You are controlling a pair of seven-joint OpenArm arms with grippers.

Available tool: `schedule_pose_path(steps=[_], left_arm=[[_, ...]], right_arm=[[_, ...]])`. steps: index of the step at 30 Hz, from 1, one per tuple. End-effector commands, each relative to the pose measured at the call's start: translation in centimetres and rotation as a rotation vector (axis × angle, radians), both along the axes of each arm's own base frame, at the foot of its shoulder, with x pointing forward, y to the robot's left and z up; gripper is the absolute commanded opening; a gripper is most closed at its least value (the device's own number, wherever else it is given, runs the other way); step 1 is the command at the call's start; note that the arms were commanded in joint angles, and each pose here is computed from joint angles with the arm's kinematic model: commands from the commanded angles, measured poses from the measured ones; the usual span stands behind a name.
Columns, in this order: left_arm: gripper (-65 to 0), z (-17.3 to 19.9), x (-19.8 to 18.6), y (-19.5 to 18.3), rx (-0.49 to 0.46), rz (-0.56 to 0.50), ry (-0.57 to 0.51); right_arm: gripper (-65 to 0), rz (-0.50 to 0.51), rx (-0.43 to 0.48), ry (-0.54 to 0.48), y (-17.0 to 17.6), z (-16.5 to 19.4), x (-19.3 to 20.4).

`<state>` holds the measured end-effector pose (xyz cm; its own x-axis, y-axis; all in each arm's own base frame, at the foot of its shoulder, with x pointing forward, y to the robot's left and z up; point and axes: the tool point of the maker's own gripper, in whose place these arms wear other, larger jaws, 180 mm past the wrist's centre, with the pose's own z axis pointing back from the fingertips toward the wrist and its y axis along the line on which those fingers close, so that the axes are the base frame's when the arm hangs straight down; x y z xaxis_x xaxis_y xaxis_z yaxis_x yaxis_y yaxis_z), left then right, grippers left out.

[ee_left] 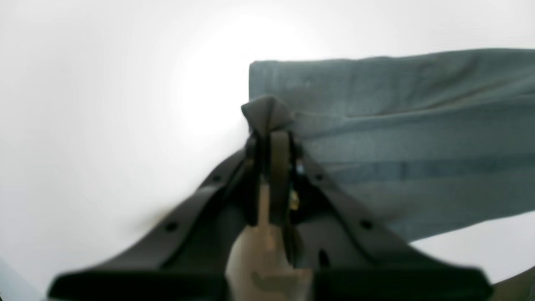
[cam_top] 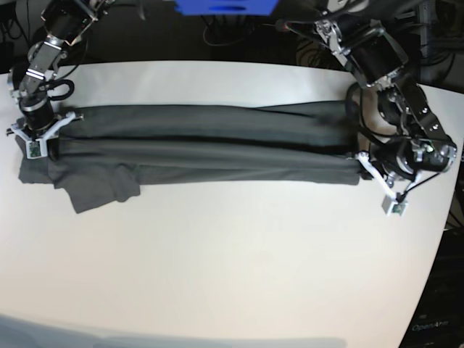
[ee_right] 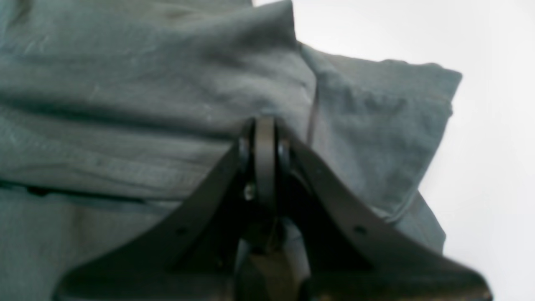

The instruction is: Fold the T-shirt properly

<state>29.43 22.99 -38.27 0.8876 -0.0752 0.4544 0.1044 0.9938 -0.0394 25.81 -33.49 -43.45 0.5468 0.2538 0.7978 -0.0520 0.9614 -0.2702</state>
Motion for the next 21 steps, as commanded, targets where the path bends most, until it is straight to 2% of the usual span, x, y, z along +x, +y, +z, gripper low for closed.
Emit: schedule_pose_path(steps=[1, 7, 14, 21], left_arm=[[-62.2, 0.8, 0.1, 1.2, 0.036, 0.009, -0.013], [-62.2, -0.4, -1.4, 1.1, 0.033, 0.008, 0.028], [-62.2, -0.9, -1.8, -0.7, -0.076, -0.020, -0.003], [-62.1, -1.9, -3.3, -1.1, -0.093, -0.027, 0.028]], right_arm=[[-64.3, -0.014, -0.042, 0.094, -1.0, -1.1, -1.3], [-64.3, -0.014, -0.042, 0.094, -1.0, -1.1, -1.3], [-64.3, -0.014, -0.042, 0.094, -1.0, -1.1, -1.3], [-64.3, -0.014, -0.042, 0.094, -1.0, -1.1, -1.3]])
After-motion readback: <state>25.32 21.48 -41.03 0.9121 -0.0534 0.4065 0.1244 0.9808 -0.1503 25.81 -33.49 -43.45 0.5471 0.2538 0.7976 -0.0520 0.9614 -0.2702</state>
